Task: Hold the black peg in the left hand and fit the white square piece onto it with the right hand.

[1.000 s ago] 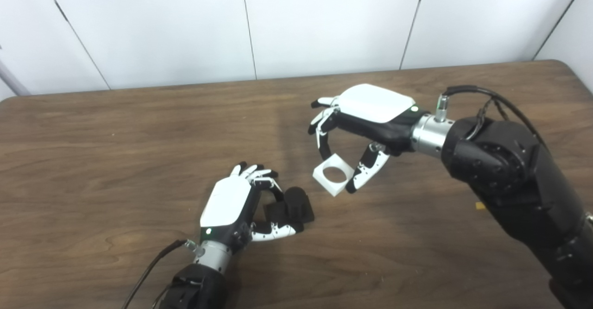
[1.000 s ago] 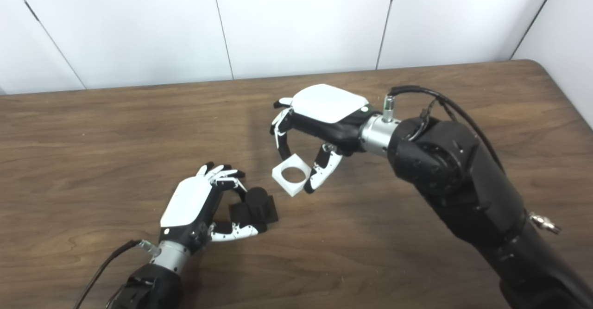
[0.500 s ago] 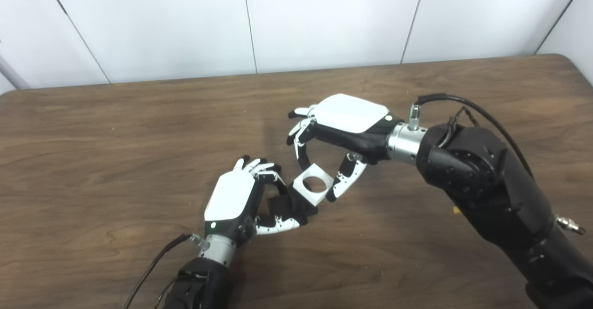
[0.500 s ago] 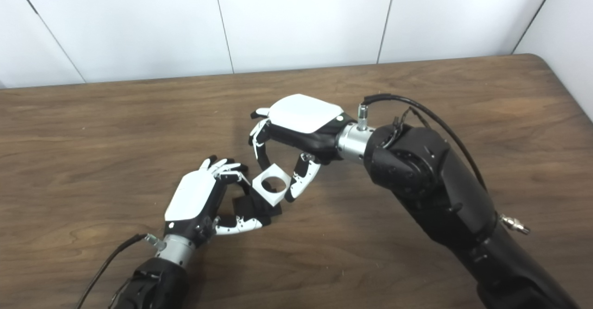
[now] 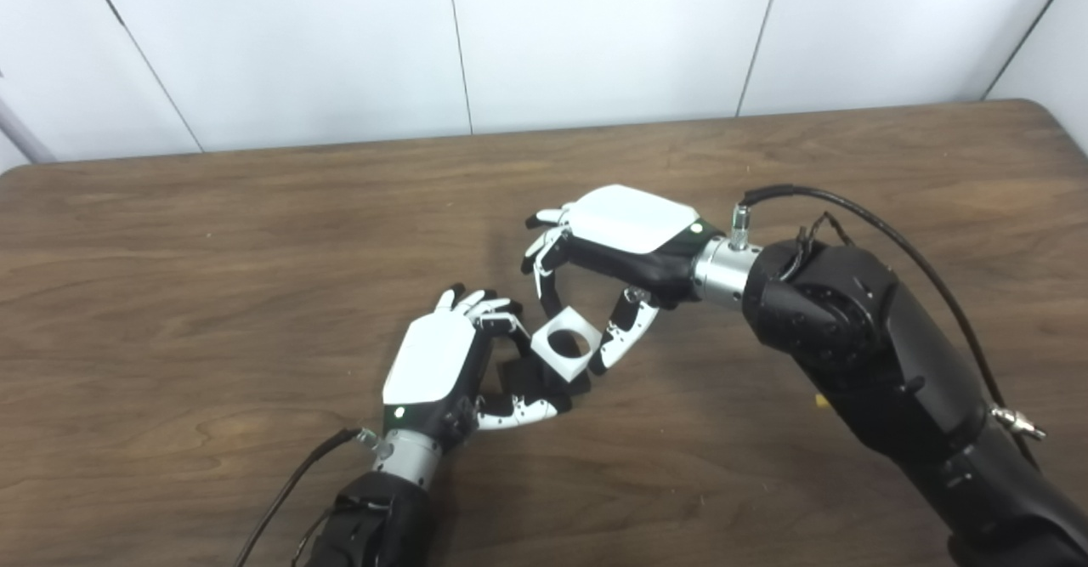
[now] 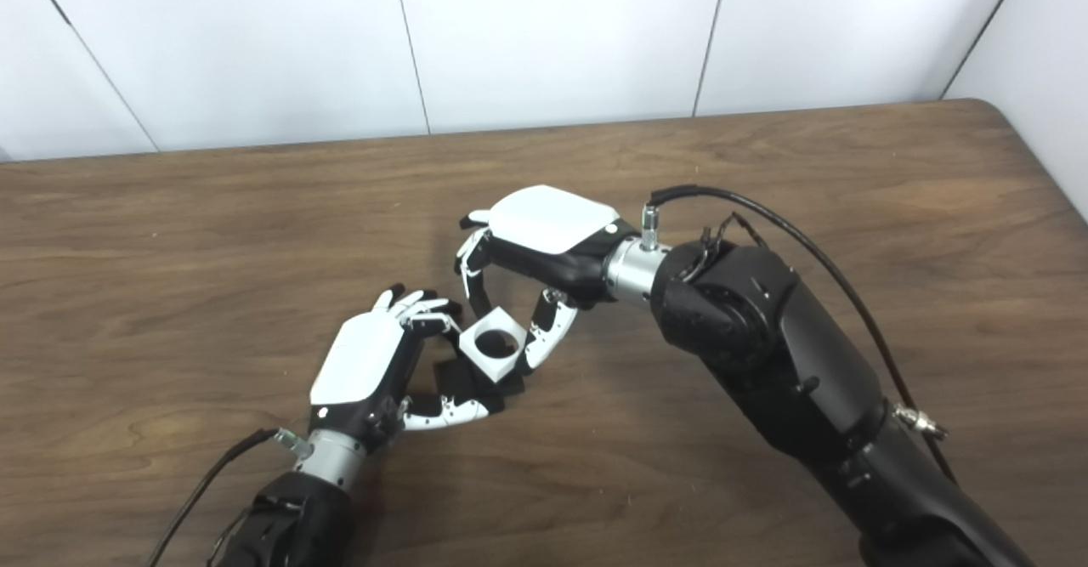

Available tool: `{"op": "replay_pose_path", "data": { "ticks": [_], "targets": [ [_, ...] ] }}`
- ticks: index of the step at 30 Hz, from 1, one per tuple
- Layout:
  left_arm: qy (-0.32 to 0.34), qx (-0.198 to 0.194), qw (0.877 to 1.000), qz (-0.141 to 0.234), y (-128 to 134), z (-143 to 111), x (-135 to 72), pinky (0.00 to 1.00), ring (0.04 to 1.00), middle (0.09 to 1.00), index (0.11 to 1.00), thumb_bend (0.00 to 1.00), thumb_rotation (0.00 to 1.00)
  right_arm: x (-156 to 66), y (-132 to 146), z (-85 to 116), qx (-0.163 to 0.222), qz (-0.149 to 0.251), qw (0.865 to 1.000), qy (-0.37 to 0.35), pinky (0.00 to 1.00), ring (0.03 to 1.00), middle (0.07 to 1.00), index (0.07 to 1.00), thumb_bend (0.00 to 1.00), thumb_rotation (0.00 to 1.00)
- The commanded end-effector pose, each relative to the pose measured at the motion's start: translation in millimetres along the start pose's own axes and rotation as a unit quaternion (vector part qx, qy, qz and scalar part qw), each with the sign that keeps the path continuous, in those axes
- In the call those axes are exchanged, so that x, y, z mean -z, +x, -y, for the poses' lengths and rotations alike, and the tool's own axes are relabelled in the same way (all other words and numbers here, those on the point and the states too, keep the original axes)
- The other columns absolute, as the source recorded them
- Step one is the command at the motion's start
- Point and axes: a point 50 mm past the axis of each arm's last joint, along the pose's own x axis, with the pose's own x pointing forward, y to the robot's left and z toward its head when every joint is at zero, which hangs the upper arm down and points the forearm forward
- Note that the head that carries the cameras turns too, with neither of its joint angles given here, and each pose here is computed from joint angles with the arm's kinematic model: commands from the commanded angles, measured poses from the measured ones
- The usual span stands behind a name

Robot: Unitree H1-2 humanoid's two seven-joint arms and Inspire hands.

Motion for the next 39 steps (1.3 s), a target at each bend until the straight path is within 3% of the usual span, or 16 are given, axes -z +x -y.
{"op": "replay_pose_path", "data": {
  "ticks": [1, 39],
  "targets": [
    [0.01, 0.06, 0.998, -0.012, -7.4, 22.8, 3.8, 1.0, 0.897, 0.803, 0.488, 0.52, 0.05, -3.9, 1.6, 14.0, 0.035, 0.011, 0.999, -0.015, 0.94, 0.946, 0.793, 0.483, 0.52, 0.13],
    [0.007, 0.06, 0.998, -0.01, -8.1, 20.9, 2.9, 1.0, 0.9, 0.803, 0.487, 0.52, 0.05, 1.7, 5.6, 10.3, 0.032, 0.0, 0.999, 0.001, 0.92, 0.956, 0.798, 0.483, 0.52, 0.13]
  ]
}}
